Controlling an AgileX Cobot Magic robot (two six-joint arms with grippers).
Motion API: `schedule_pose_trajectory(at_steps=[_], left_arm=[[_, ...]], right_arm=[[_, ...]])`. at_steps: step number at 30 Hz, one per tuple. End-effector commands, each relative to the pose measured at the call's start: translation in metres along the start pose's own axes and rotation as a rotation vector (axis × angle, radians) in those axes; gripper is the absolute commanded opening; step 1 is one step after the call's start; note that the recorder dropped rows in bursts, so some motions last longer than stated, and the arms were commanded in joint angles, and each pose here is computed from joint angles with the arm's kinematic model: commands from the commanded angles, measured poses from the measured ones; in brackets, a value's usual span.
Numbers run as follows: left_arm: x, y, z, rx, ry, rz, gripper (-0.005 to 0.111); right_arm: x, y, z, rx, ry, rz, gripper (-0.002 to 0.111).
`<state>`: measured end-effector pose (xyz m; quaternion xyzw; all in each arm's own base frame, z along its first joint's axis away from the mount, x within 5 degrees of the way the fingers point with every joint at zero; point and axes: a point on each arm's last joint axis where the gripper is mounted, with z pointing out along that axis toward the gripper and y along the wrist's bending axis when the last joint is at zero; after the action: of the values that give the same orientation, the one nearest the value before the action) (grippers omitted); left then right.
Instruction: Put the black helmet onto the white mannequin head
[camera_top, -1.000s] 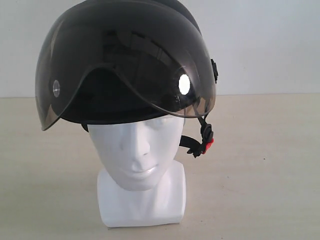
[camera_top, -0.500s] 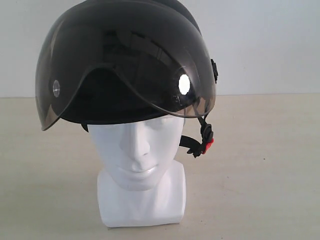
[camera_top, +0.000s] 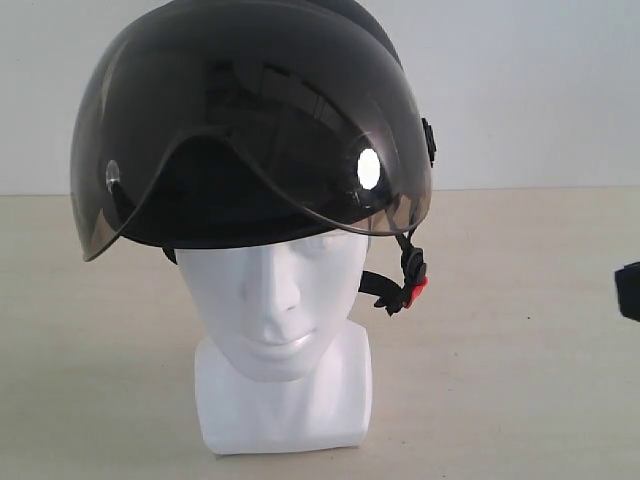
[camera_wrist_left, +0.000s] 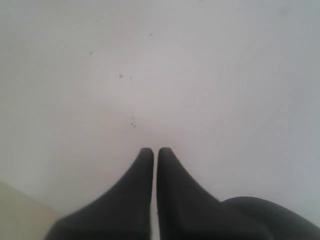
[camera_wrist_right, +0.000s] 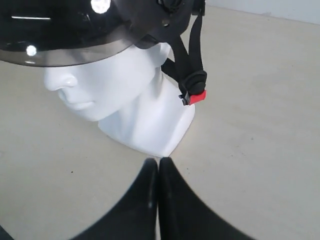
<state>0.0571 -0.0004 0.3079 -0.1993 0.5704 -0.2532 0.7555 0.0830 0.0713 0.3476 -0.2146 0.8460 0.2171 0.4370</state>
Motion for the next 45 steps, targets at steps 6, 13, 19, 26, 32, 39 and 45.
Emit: schedule_pose_trajectory(at_steps=[6,13,19,26,32,39,45], left_arm=[[-0.004,-0.008,0.054,-0.033,0.132,-0.122,0.004],[0.002,-0.033,0.051,0.276,0.167,0.199,0.004],[0.034,-0.047,0.031,0.456,0.579,-0.015,0.004],[0.028,-0.07,0.018,0.678,0.668,-0.003,0.004],[0.004,-0.069,0.037,0.504,0.471,-0.005,0.004],[-0.004,-0.059,0.072,0.348,0.395,-0.258,0.004],[0.008,-0.074,0.09,0.571,0.562,-0.299,0.004]], right_arm=[[-0.036,-0.005,-0.015,0.119,-0.13,-0.077,0.0],[-0.03,-0.009,-0.017,0.161,-0.047,-0.071,0.0],[-0.03,-0.01,-0.017,0.167,-0.045,-0.075,0.0],[-0.036,-0.011,0.003,0.218,0.113,-0.156,0.0],[-0.071,-0.033,0.008,0.564,0.062,-0.124,0.0],[-0.095,-0.045,0.014,0.788,0.066,-0.211,0.0],[-0.09,-0.048,0.01,0.837,0.098,-0.112,0.0]])
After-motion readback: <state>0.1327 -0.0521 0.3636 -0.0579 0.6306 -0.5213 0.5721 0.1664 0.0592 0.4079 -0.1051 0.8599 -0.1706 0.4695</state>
